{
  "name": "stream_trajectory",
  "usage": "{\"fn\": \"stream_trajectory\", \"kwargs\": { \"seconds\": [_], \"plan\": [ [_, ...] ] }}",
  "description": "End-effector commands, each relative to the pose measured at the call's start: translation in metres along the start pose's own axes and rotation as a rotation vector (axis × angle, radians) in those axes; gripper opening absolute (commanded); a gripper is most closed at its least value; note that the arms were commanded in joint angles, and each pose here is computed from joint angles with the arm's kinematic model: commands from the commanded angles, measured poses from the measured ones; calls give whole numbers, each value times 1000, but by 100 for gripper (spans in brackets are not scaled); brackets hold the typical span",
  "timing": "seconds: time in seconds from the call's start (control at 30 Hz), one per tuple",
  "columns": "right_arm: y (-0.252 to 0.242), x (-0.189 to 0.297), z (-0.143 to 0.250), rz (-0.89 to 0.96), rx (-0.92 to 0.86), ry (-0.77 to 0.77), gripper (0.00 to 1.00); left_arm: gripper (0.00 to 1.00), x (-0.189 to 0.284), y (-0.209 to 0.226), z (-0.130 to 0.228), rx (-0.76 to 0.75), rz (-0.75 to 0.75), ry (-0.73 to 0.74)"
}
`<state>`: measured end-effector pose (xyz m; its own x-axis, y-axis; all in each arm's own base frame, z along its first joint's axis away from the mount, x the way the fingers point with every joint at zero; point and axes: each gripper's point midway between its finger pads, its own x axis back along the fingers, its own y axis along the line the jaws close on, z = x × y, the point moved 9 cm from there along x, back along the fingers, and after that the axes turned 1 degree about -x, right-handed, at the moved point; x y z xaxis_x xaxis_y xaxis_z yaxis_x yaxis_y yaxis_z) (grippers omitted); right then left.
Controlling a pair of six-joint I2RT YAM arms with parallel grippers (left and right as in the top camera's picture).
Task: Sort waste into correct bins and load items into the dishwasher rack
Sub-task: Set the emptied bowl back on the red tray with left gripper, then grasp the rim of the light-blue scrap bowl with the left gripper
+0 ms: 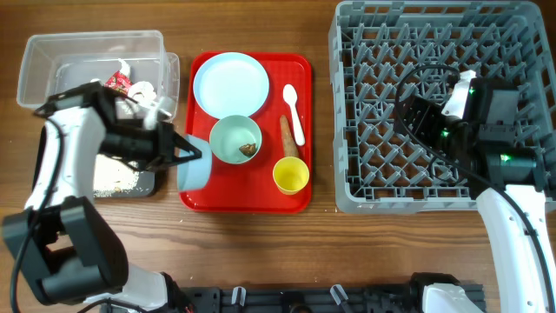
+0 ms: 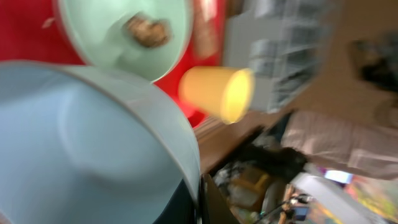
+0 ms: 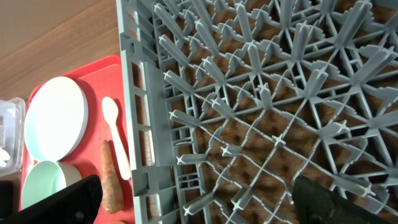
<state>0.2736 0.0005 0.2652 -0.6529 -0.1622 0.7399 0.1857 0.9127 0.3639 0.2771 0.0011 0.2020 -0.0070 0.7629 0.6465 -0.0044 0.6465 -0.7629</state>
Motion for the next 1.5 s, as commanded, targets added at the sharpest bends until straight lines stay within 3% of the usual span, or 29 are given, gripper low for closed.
{"fn": "stream_trajectory", "kwargs": {
  "seconds": [0.0, 0.17, 0.43, 0.47, 0.53, 0.6, 0.77, 0.87, 0.93, 1.0, 1.23, 1.33, 1.47],
  "plan": [
    [0, 2, -6, 15, 17, -23, 100, 4, -18, -5, 0, 127, -272, 73],
    [0, 2, -6, 19, 17, -24, 100, 4, -60, -24, -10, 130, -617, 37],
    [0, 2, -6, 19, 42, -24, 100, 4, -107, -61, 5, -48, -714, 85],
    [0, 2, -6, 19, 42, -24, 100, 7, -109, -62, 5, -58, -716, 84],
    [0, 2, -5, 19, 42, -23, 100, 29, -110, -63, 4, -74, -726, 73],
    [0, 2, -5, 20, 41, -20, 100, 43, -109, -62, 2, -83, -741, 64],
    [0, 1, -6, 19, 42, -23, 100, 50, -103, -82, -26, -166, -715, -93],
    [-1, -1, -5, 23, 39, -11, 99, 56, -99, -112, -50, -388, -654, -198],
    [-2, -3, -4, 27, 37, 1, 100, 57, -111, -115, -56, -501, -650, -189],
    [-3, -7, -3, 31, 35, 12, 100, 58, -136, -101, -61, -507, -663, -116],
    [-5, -16, -2, 42, 28, 45, 99, 47, -196, -65, -60, -465, -705, 60],
    [-5, -16, -2, 42, 28, 44, 100, 32, -200, -64, -66, -478, -696, 35],
    [-5, -16, -2, 42, 28, 45, 99, 4, -201, -66, -68, -487, -690, 17]
  ]
}}
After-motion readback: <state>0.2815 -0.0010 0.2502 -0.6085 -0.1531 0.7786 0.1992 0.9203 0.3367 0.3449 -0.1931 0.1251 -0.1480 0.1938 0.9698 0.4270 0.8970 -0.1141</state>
